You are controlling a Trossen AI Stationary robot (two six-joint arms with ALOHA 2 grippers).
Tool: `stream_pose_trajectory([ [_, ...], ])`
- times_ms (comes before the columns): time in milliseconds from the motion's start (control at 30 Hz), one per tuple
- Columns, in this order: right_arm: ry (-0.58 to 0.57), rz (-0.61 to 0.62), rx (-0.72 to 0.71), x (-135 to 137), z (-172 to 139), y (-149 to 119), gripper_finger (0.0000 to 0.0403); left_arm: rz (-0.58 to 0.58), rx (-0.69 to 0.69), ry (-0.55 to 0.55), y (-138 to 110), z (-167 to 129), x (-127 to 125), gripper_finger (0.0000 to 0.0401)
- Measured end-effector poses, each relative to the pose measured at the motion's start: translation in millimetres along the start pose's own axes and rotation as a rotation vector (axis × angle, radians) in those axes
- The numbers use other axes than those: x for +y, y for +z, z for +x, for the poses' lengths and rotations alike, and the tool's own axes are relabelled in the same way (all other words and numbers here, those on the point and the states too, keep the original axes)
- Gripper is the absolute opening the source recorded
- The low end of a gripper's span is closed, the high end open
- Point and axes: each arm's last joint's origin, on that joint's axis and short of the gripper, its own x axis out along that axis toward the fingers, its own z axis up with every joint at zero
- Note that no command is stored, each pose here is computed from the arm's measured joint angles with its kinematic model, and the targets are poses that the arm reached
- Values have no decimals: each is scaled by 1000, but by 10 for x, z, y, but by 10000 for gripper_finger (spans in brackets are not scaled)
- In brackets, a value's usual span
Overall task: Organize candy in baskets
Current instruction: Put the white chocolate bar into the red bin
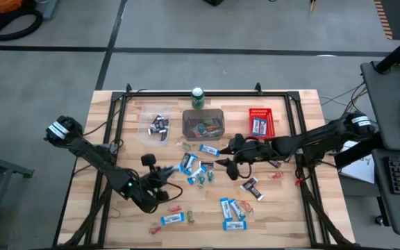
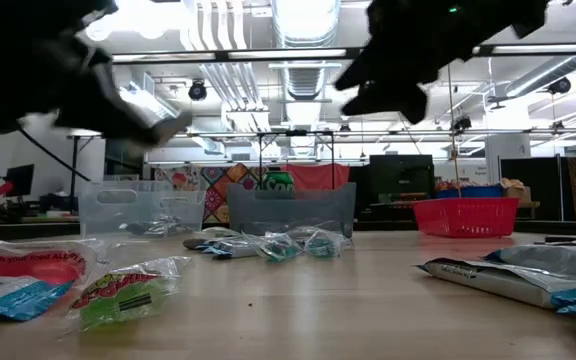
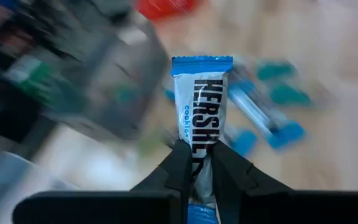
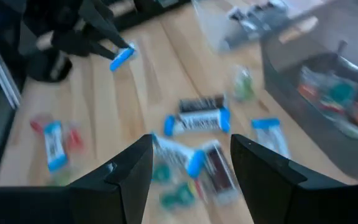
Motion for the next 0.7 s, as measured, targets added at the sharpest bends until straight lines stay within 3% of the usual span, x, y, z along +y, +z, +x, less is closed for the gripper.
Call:
stream_pose_trajectory([
  [200, 85, 64, -139, 94, 402, 18, 205, -23, -45, 75, 157, 118, 46, 28],
  [700, 52, 76, -78, 215, 957, 211, 205, -118, -85, 106, 179, 303, -76, 29],
])
